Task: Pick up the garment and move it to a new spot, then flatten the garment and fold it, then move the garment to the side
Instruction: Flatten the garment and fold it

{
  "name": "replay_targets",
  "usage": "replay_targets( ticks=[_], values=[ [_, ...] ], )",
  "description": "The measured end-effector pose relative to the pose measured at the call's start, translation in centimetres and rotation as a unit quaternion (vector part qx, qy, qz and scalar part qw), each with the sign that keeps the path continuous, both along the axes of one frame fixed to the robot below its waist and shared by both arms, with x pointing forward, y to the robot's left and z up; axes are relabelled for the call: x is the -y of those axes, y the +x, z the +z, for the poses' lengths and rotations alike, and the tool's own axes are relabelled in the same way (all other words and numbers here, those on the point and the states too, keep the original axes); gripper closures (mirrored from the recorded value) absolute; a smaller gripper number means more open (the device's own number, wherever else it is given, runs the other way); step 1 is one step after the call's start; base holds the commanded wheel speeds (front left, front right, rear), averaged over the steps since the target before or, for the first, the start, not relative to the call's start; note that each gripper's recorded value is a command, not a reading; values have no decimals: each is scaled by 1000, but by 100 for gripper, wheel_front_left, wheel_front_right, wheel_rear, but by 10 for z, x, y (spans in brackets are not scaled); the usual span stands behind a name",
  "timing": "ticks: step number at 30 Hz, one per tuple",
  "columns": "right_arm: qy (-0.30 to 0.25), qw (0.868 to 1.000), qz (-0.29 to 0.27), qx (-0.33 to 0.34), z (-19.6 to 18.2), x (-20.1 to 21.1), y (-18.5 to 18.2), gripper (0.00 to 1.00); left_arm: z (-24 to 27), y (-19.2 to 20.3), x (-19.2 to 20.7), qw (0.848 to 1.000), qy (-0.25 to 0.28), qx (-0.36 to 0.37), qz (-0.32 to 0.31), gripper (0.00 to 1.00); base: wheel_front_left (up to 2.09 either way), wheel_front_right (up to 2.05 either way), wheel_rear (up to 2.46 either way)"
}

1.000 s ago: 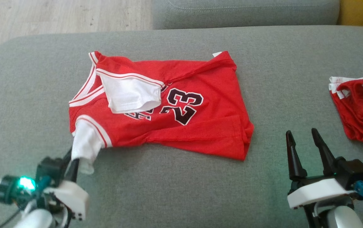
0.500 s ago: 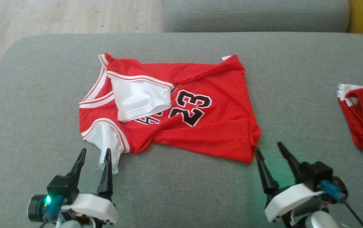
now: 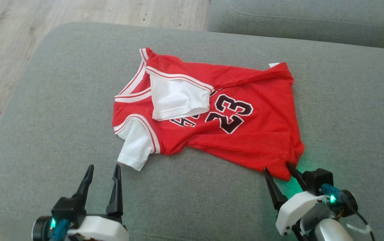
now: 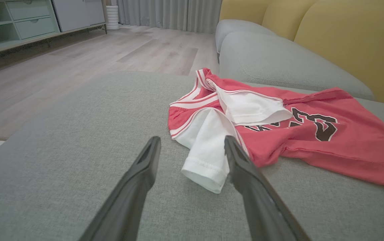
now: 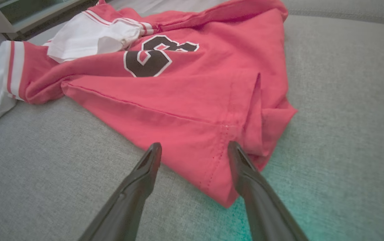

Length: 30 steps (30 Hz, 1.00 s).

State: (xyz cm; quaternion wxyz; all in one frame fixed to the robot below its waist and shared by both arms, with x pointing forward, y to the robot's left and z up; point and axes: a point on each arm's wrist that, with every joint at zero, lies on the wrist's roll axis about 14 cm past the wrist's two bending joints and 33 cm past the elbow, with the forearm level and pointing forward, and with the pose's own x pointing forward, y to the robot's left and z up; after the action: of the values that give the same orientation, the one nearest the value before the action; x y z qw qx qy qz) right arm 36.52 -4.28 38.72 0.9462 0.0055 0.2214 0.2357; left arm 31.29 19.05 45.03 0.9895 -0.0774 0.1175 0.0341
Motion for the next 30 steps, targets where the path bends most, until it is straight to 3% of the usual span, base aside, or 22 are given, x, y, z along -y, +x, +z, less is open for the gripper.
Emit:
replay_targets(
  ticks=[15, 30],
  values=[
    [-5, 1000, -20, -15, -14, 11, 4, 0, 1, -7, -7, 1000, 3, -1, 14, 0, 0, 0, 0],
    [21, 1000, 10, 6, 5, -19, 31, 0, -4, -7, -9, 1000, 5, -10, 16, 0, 0, 0, 0]
  ],
)
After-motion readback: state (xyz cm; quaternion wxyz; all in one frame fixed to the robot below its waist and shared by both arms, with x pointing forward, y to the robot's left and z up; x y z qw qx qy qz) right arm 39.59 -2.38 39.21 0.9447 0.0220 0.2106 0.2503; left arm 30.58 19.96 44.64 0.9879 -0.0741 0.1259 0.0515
